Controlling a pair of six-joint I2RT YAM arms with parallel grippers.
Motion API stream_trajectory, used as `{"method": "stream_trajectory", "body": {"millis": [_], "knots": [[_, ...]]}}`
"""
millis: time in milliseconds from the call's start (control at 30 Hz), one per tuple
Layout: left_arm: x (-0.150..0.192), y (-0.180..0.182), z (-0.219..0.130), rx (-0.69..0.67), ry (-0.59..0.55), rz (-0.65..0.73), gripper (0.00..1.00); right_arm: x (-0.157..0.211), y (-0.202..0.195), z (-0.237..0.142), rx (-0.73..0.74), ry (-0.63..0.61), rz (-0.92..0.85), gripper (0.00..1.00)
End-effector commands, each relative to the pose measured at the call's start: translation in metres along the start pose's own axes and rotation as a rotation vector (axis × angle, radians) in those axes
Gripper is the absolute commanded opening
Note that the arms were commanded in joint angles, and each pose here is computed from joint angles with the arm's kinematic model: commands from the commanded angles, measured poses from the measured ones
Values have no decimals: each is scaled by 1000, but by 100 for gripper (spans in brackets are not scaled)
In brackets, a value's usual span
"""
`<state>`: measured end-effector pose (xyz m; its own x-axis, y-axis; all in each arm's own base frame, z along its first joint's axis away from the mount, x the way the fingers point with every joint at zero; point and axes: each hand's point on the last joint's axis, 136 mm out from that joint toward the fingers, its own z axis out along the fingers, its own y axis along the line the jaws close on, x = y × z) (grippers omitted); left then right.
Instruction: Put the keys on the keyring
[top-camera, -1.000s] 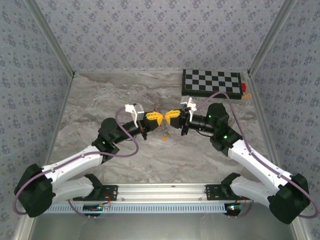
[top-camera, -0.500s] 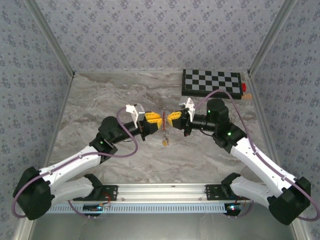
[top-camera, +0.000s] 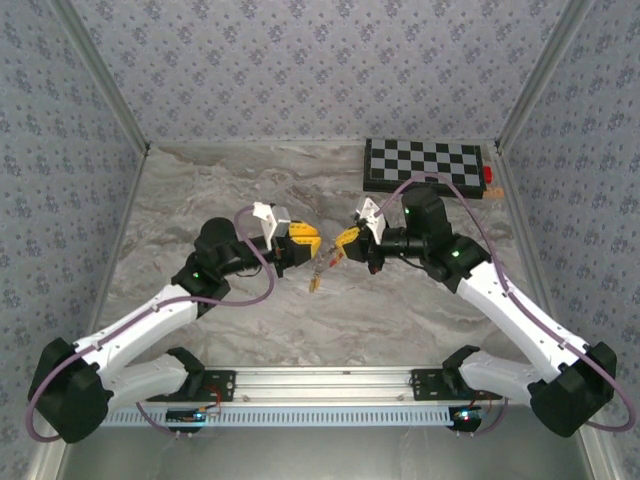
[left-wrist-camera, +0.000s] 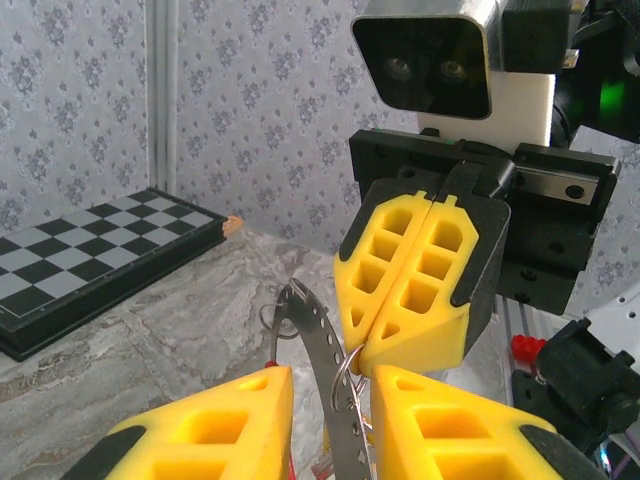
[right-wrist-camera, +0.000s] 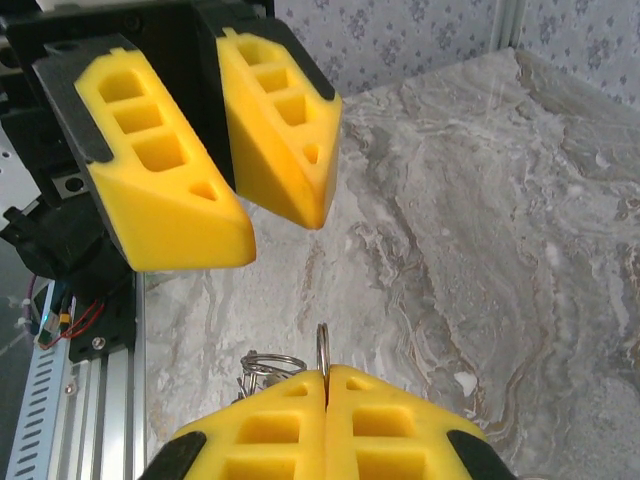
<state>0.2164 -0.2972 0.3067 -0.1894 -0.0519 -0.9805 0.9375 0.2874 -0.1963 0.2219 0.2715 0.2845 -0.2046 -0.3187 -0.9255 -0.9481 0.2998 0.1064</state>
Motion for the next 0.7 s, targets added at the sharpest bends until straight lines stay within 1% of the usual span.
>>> {"method": "stream_trajectory", "body": {"millis": [0, 200, 500, 667], "knots": [[-12, -8, 1, 52, -6, 37, 26, -14, 4, -6, -17, -23, -35, 0], [-5, -7, 9, 81, 27, 26, 26, -16, 8, -7, -32, -32, -38, 0], [-4, -5, 13, 101, 46, 27, 25, -16, 13, -5, -53, -31, -40, 0], [-1, -6, 16, 133, 60, 14, 25, -15, 14, -5, -57, -29, -40, 0]]}}
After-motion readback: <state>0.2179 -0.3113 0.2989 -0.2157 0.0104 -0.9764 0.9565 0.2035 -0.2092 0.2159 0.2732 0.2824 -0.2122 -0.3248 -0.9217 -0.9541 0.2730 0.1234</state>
